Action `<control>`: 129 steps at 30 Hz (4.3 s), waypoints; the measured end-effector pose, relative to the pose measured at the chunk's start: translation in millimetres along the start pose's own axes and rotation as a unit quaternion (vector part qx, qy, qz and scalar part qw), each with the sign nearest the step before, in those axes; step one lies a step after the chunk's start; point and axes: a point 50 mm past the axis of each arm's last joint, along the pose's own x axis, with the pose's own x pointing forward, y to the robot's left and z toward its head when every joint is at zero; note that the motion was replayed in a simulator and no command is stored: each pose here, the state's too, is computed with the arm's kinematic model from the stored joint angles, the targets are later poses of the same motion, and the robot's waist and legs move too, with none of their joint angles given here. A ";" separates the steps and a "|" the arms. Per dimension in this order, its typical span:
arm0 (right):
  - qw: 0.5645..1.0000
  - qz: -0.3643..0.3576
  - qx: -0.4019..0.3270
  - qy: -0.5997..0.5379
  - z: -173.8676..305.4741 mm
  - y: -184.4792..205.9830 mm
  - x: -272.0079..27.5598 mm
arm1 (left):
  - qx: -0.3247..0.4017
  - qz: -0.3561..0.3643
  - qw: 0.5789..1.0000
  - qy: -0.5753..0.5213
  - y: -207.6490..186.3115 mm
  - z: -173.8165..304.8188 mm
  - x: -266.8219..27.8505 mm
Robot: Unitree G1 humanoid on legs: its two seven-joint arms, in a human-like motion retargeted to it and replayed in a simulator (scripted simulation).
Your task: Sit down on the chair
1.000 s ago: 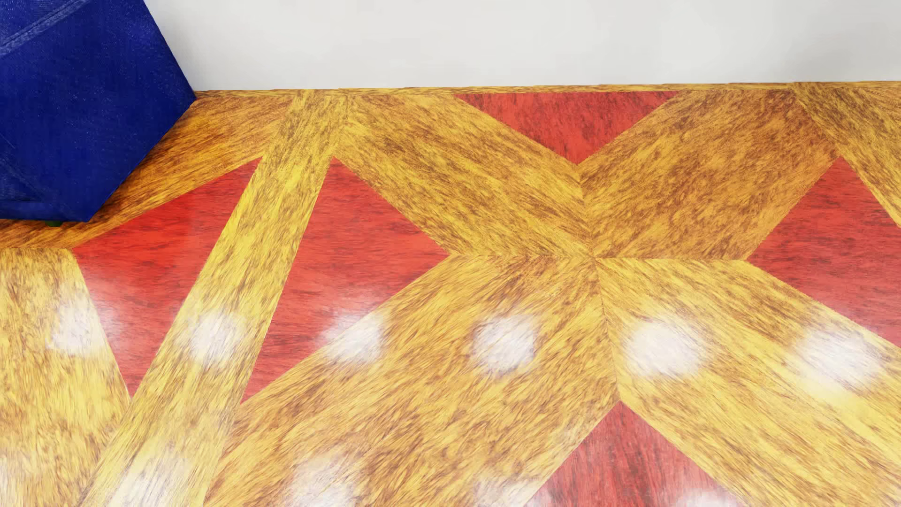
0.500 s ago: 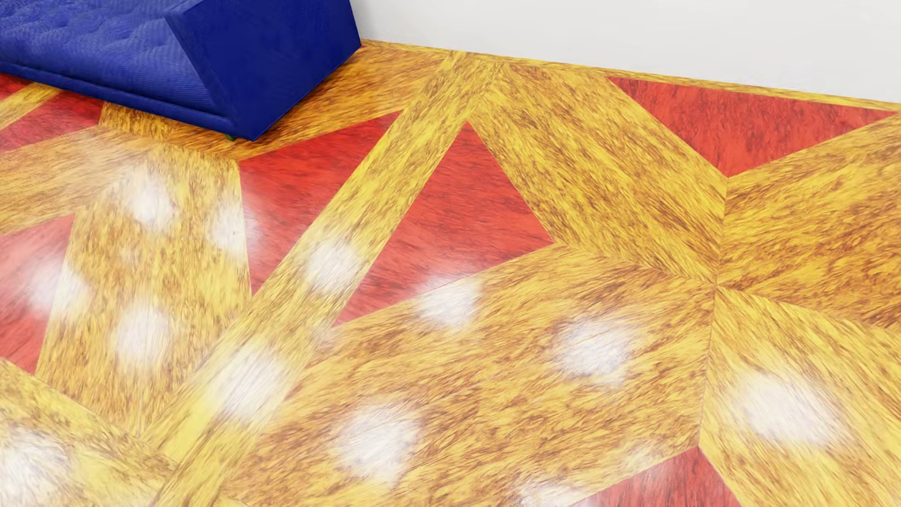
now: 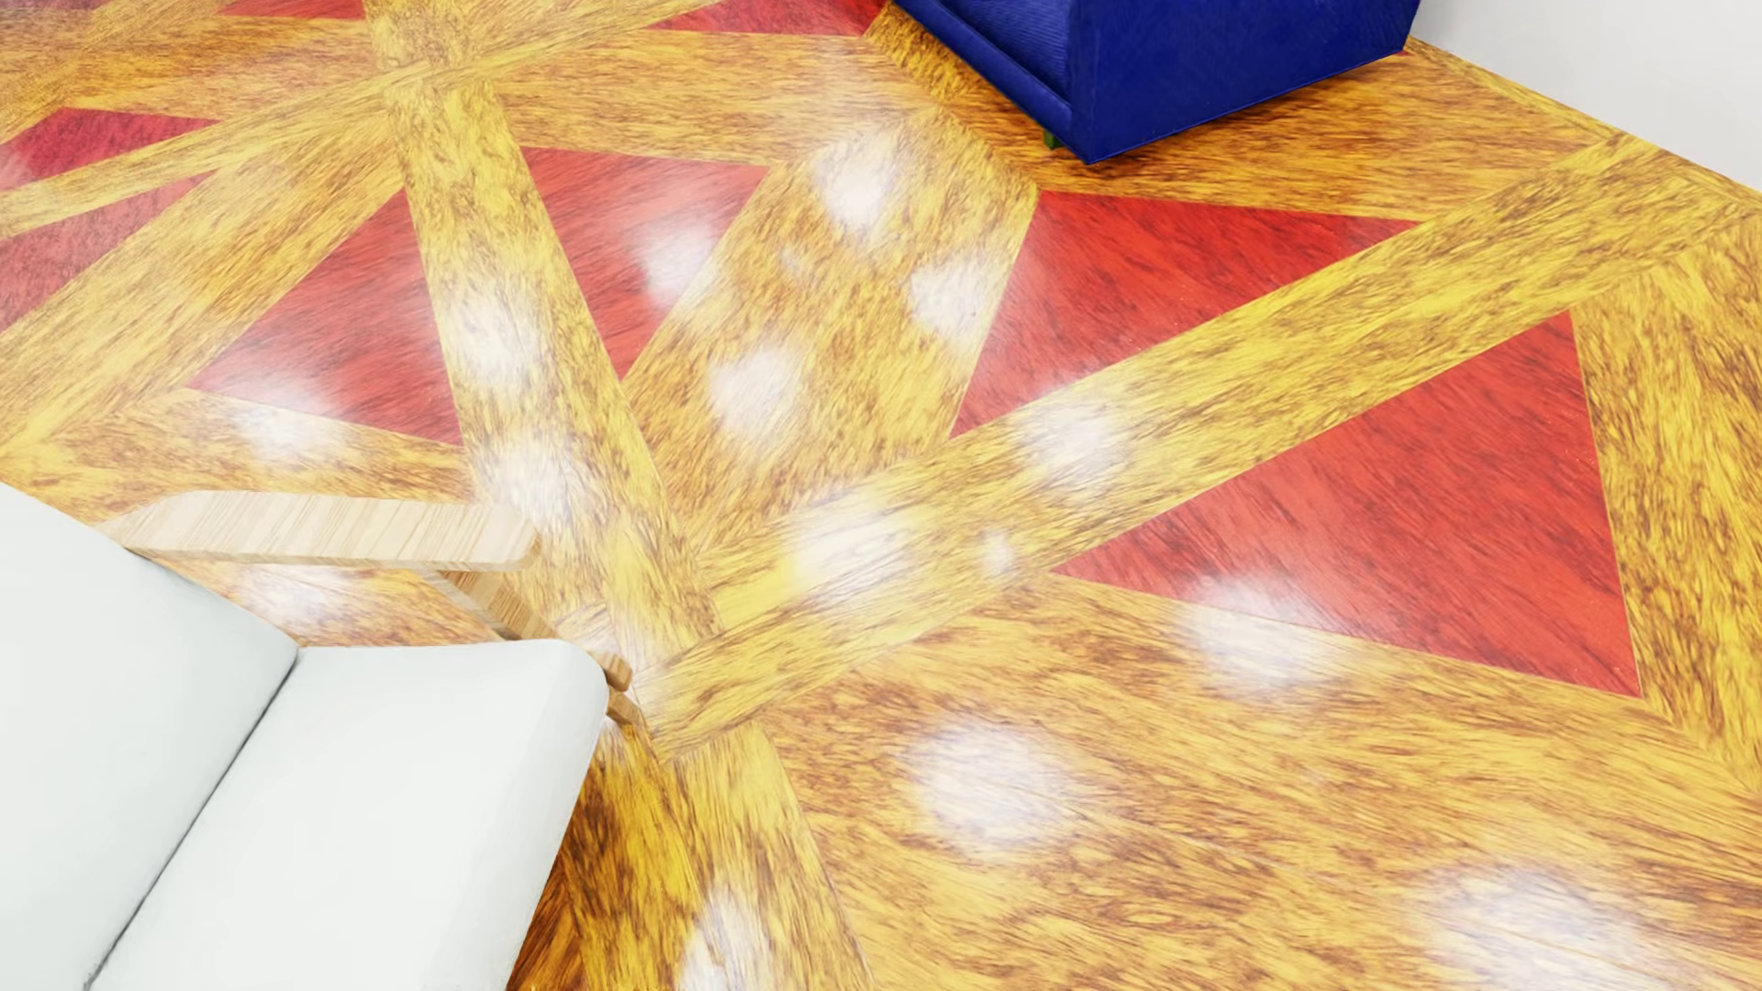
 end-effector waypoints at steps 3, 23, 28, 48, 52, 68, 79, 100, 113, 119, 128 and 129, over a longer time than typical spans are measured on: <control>1.000 -0.001 0.021 0.006 -3.6 -1.5 -0.6 | 0.030 -0.005 1.000 -0.006 -4.4 -2.6 -1.1; 0.997 0.044 0.044 0.038 -17.0 15.7 -5.0 | 0.089 0.006 0.995 -0.038 16.5 11.6 1.1; 0.999 0.014 0.035 -0.010 7.9 4.3 -0.4 | 0.090 0.017 0.995 -0.037 21.7 14.8 1.7; 0.989 -0.026 -0.047 -0.138 83.3 -12.6 2.5 | 0.029 0.115 0.990 -0.072 41.1 32.3 0.9; 0.989 -0.036 -0.050 -0.136 87.8 -23.4 4.5 | 0.028 0.104 0.990 -0.086 37.0 46.5 1.1; 0.968 -0.097 -0.079 -0.216 149.5 -65.1 -3.4 | 0.067 0.156 0.968 -0.185 79.9 117.0 -10.1; 0.932 -0.155 -0.048 -0.324 238.3 -105.8 -35.0 | 0.070 0.249 0.923 -0.284 139.9 201.5 -48.3; 0.866 -0.215 -0.078 -0.445 317.5 -133.0 -92.5 | 0.090 0.314 0.870 -0.370 179.7 284.3 -108.9; 0.933 -0.117 -0.080 -0.331 259.2 -80.0 -41.6 | 0.100 0.196 0.915 -0.337 132.9 259.0 -76.0; 0.951 -0.116 -0.022 -0.286 240.8 -82.4 -29.4 | 0.046 0.204 0.932 -0.296 136.1 238.2 -60.8; 0.974 -0.076 0.000 -0.215 210.2 -70.4 -13.1 | 0.042 0.151 0.968 -0.198 121.6 201.1 -35.0; 0.975 -0.072 -0.002 -0.209 207.6 -70.2 -12.0 | 0.041 0.148 0.969 -0.193 121.7 199.4 -34.2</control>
